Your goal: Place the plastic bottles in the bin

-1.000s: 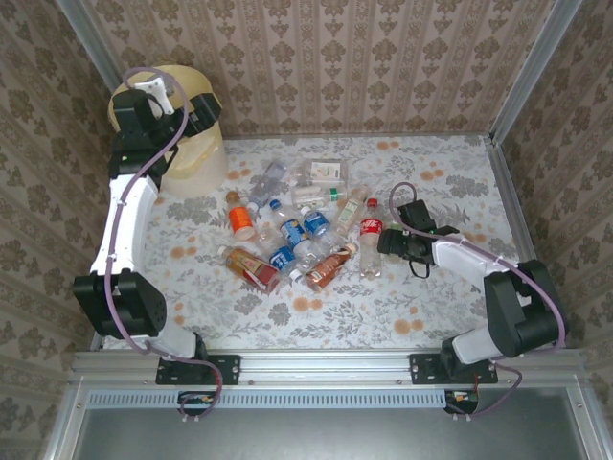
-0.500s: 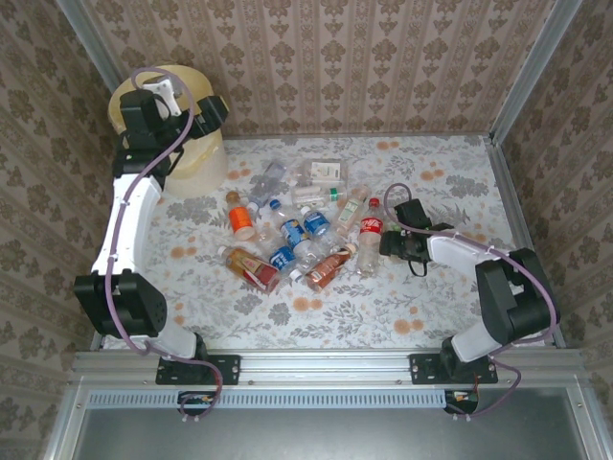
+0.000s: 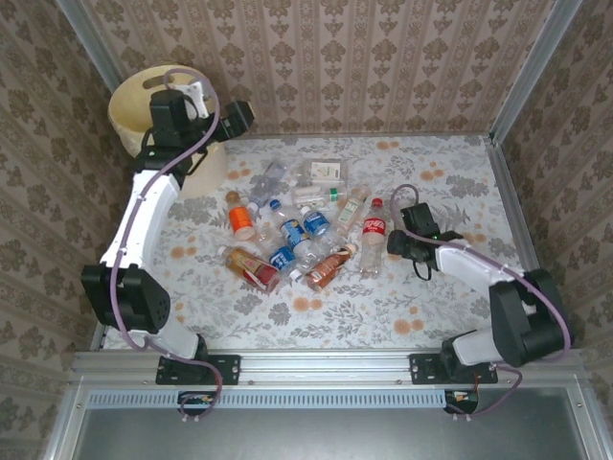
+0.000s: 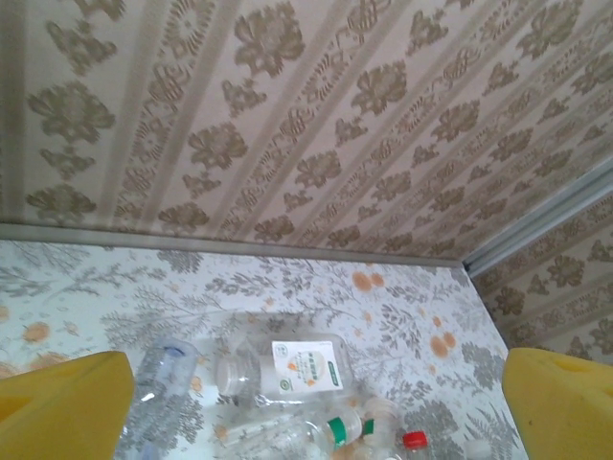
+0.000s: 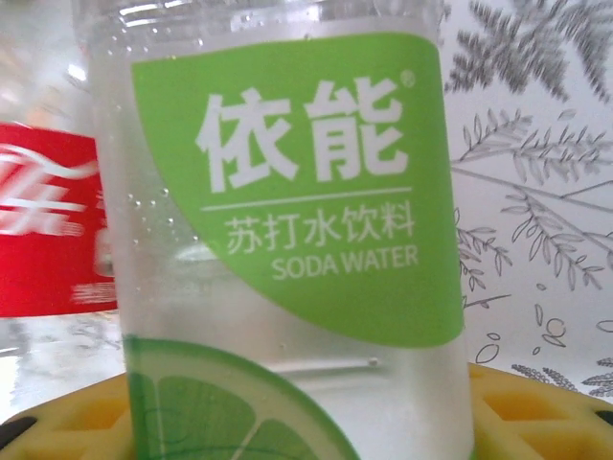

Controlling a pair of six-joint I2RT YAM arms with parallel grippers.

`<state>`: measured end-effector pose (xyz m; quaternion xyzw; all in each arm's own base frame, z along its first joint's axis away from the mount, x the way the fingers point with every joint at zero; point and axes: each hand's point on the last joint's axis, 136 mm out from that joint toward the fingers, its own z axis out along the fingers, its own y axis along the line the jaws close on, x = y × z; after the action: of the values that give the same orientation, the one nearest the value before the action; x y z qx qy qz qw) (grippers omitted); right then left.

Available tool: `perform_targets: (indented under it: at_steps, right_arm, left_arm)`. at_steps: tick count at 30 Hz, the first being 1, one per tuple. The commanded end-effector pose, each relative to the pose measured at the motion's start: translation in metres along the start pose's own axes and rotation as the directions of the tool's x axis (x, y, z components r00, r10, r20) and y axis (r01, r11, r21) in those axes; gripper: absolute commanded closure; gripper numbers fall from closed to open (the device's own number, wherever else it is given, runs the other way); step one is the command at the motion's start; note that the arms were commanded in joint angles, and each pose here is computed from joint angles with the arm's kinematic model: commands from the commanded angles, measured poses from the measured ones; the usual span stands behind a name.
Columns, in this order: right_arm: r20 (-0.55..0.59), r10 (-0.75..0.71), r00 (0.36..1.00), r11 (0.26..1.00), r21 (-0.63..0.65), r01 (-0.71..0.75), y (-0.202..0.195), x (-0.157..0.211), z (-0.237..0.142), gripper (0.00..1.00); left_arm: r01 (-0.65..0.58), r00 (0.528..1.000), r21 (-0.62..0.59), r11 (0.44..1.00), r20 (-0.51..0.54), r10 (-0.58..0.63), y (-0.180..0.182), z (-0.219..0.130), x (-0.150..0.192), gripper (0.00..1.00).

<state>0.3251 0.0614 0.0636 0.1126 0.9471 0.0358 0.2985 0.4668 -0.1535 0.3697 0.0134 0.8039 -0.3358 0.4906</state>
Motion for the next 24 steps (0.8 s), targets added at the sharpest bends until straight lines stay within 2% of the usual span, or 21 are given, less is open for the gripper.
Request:
perform_targets:
  at_steps: [1,5,10,14,18,20,21,24]
  right_arm:
    - [0.152,0.038,0.988,0.996,-0.09,-0.024,0.012,-0.028,-0.019,0.53]
    - [0.252,0.068,0.965,0.966,-0.257,-0.001,0.038,-0.044,-0.042,0.53]
    - [0.314,0.102,0.944,0.906,-0.42,0.042,0.068,-0.054,-0.064,0.54]
    - [0.321,0.097,0.942,0.845,-0.527,0.093,0.094,-0.056,-0.075,0.54]
    - [0.315,0.114,0.942,0.808,-0.581,0.097,0.112,-0.059,-0.078,0.54]
    - [0.304,0.138,0.943,0.784,-0.615,0.083,0.12,-0.061,-0.079,0.54]
    - [0.303,0.143,0.942,0.771,-0.632,0.086,0.124,-0.062,-0.08,0.54]
    - [0.307,0.14,0.941,0.729,-0.676,0.112,0.141,-0.062,-0.083,0.54]
  left_arm:
    - [0.031,0.998,0.023,0.999,-0.052,-0.03,-0.011,0.019,0.015,0.0]
    - [0.038,0.991,0.085,0.996,-0.132,-0.027,-0.029,0.043,0.042,0.0]
    - [0.032,0.979,0.172,0.985,-0.205,0.004,-0.058,0.064,0.079,0.0]
    - [0.064,0.959,0.281,0.957,-0.283,0.019,-0.088,0.073,0.11,0.0]
    - [0.092,0.952,0.437,0.895,-0.303,0.05,-0.119,0.068,0.131,0.0]
    - [0.104,0.958,0.462,0.881,-0.284,0.037,-0.121,0.064,0.133,0.0]
    - [0.109,0.953,0.482,0.87,-0.298,0.046,-0.134,0.062,0.144,0.0]
    - [0.128,0.942,0.488,0.863,-0.331,0.048,-0.143,0.061,0.162,0.0]
